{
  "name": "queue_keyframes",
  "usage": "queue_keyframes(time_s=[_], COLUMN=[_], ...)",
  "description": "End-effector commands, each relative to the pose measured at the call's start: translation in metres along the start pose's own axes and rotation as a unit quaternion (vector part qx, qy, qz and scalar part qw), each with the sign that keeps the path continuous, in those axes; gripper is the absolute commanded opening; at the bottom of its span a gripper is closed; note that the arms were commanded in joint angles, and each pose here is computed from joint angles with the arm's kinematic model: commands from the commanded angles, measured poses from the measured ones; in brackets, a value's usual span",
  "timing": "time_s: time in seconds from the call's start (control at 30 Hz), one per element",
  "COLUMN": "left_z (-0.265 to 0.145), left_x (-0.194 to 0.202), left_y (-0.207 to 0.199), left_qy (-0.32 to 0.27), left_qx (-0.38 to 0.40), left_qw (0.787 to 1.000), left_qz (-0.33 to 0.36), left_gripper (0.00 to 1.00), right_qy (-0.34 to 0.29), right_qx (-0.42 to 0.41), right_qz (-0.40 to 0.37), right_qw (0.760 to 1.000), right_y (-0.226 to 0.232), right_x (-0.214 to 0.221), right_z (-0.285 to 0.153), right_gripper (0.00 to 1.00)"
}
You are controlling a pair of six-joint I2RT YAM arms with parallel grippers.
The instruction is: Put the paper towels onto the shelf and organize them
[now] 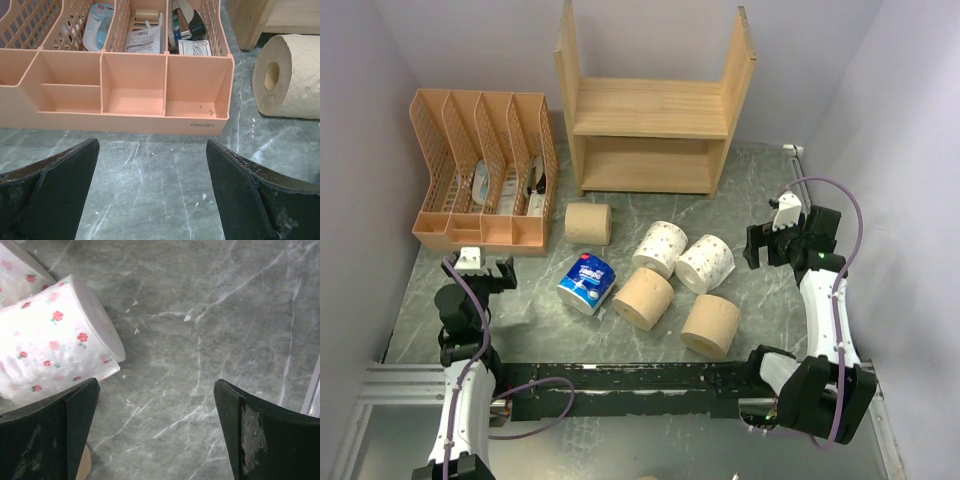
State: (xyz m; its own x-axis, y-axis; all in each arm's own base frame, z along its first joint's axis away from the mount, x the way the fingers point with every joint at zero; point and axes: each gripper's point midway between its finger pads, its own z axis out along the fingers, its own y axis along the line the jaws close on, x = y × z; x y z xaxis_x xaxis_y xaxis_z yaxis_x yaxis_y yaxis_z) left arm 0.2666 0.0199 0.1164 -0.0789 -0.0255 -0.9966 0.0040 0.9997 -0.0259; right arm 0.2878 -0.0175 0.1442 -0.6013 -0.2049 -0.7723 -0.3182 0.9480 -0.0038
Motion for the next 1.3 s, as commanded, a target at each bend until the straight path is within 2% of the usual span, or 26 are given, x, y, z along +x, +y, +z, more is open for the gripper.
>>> queue_keyframes(time_s=[0.0, 0.07, 0.2, 0.37, 0.53, 0.7, 0.8, 0.87, 0.93, 1.03, 1.17, 1.27], left_z=[-0.005, -0.004, -0.004, -0.004, -0.003, -0.002, -0.002, -0.003, -0.003, -0.003, -0.003, -0.003], left_x=[0.032, 0.032, 0.032, 0.033, 0.034, 0.034, 0.034, 0.034, 0.034, 0.034, 0.033, 0.034], left_y=[-0.002, -0.002, -0.002, -0.001, -0.002, -0.003, -0.003, -0.004, -0.004, -0.004, -0.004, -0.003], left_qy=[0.028, 0.027, 0.028, 0.032, 0.035, 0.037, 0.036, 0.035, 0.035, 0.033, 0.034, 0.035], left_qx=[0.007, 0.006, 0.006, 0.004, 0.004, 0.004, 0.005, 0.006, 0.006, 0.007, 0.006, 0.006], left_qw=[1.000, 1.000, 1.000, 0.999, 0.999, 0.999, 0.999, 0.999, 0.999, 0.999, 0.999, 0.999], left_qz=[-0.006, -0.006, -0.006, -0.006, -0.005, -0.003, -0.003, -0.003, -0.003, -0.003, -0.003, -0.004], left_gripper=[1.00, 1.00, 1.00, 1.00, 1.00, 1.00, 1.00, 1.00, 1.00, 1.00, 1.00, 1.00], right_qy=[0.013, 0.013, 0.004, -0.009, -0.005, -0.028, -0.023, -0.009, -0.002, 0.019, 0.016, 0.021], right_qx=[0.022, 0.047, 0.164, 0.243, 0.131, 0.114, -0.003, -0.130, -0.219, -0.250, -0.278, -0.324], right_qz=[0.038, 0.058, 0.114, 0.129, 0.066, 0.082, 0.070, 0.028, 0.016, 0.013, -0.052, -0.045], right_qw=[0.999, 0.997, 0.980, 0.961, 0.989, 0.990, 0.997, 0.991, 0.976, 0.968, 0.959, 0.945], right_y=[-0.015, -0.024, -0.062, -0.089, -0.052, -0.047, -0.016, 0.016, 0.035, 0.029, 0.036, 0.045], right_x=[0.005, 0.006, 0.009, -0.005, 0.000, -0.008, -0.020, -0.020, -0.032, -0.037, -0.024, -0.020], right_z=[0.007, 0.011, 0.009, -0.009, -0.005, 0.000, 0.012, 0.016, 0.015, 0.024, 0.033, 0.041], right_gripper=[1.00, 1.00, 1.00, 1.00, 1.00, 1.00, 1.00, 1.00, 1.00, 1.00, 1.00, 1.00])
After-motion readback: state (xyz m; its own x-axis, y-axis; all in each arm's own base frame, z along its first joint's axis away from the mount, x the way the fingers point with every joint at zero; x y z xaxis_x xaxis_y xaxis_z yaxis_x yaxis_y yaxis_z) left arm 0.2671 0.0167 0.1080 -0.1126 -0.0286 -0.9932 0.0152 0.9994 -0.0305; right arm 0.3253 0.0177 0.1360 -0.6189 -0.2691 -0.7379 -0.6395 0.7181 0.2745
